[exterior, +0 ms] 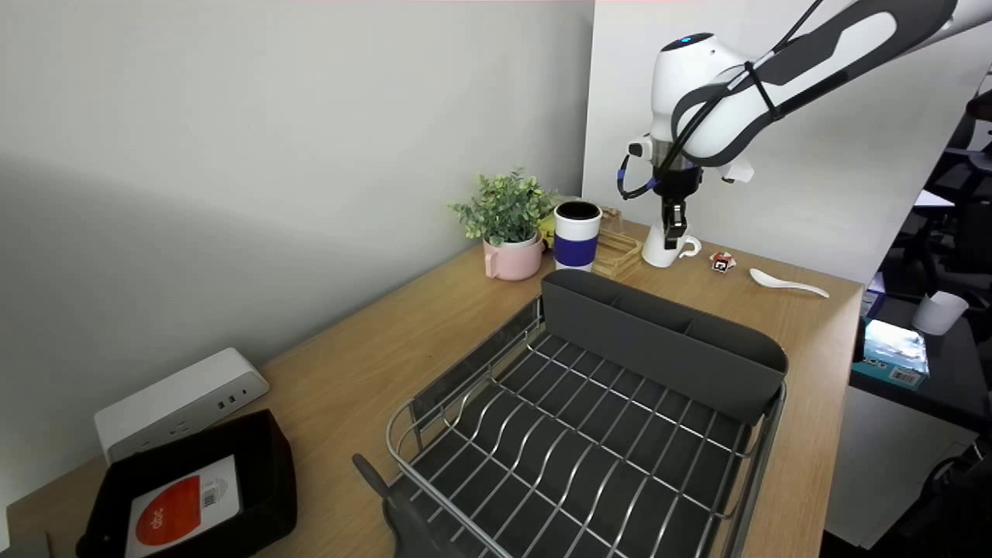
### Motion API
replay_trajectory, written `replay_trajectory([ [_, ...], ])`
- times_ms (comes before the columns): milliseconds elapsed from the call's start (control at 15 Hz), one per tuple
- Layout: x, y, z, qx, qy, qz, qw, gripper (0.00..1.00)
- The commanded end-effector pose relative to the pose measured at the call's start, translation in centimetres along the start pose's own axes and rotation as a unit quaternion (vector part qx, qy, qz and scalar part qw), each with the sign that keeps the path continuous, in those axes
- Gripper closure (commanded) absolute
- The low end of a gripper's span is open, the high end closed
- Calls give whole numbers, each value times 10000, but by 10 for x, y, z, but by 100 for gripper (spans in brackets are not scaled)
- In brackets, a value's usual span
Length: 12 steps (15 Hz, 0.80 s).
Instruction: Put the white mug on the plate dryer
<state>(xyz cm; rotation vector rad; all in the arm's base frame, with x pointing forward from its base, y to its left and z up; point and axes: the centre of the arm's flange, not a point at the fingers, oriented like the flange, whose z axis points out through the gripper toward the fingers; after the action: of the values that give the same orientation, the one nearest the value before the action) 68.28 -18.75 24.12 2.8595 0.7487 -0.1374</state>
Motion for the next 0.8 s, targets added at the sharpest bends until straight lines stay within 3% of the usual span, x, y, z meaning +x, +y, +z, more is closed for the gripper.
replay_trajectory([
  [0, -14, -35, -26, -503, 94, -78, 9987, 99],
  [400, -9, -87, -51, -1199, 150, -330, 9921, 99],
  [733, -24, -120, -81, -1160, 178, -525, 9917, 99],
])
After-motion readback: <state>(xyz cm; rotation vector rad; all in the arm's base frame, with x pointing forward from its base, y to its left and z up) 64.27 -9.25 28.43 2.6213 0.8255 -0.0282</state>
